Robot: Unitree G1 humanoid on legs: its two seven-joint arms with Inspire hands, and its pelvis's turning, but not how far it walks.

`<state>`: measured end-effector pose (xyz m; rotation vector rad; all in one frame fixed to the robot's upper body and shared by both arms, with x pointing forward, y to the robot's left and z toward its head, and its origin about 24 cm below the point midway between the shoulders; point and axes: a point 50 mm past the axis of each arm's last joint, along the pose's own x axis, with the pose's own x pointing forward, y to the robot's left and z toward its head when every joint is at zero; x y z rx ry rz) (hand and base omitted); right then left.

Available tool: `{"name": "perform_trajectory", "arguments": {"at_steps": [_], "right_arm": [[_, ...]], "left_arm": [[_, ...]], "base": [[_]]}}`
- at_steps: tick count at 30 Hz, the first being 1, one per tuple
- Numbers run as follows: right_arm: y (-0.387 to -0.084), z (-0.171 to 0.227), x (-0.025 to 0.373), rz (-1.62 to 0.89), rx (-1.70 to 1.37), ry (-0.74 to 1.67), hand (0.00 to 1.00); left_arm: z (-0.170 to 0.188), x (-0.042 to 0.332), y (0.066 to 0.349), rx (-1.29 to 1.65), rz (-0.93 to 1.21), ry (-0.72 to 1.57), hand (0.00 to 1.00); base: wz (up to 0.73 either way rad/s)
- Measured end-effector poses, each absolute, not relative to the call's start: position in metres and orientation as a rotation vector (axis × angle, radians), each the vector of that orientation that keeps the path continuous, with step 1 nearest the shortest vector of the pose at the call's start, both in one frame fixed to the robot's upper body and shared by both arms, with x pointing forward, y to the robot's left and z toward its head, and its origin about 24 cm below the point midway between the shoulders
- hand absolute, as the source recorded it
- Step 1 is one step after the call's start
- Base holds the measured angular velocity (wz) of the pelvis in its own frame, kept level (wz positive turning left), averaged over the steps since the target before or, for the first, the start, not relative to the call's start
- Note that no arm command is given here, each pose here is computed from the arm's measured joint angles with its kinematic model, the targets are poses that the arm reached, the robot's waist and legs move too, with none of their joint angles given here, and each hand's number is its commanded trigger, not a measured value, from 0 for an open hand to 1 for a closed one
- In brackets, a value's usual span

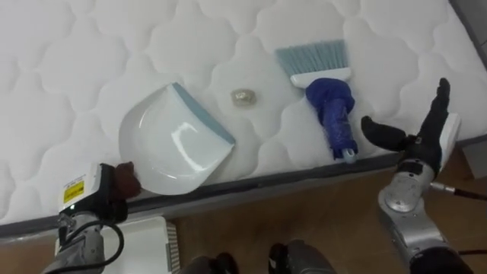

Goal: Clean bed

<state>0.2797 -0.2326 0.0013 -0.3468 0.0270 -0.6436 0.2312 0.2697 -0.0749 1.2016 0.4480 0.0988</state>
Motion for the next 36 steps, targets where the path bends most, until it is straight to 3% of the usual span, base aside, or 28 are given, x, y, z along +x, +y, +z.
{"name": "perform_trajectory", "arguments": {"at_steps": [15, 36], "right_arm": [[-0.22, 0.005, 0.295, -0.516, -0.375, 0.022, 0.0], [-0.262, -0.015, 0.302, -0.502, -0.232, 0.307, 0.0]], "left_arm": [[-0.069, 0.243, 0.271, 1.197, 0.046, 0.467, 1.0], [-0.044, 0.272, 0.267, 1.216, 0.033, 0.378, 1.0]], "base": [[0.01], [0.06]]}}
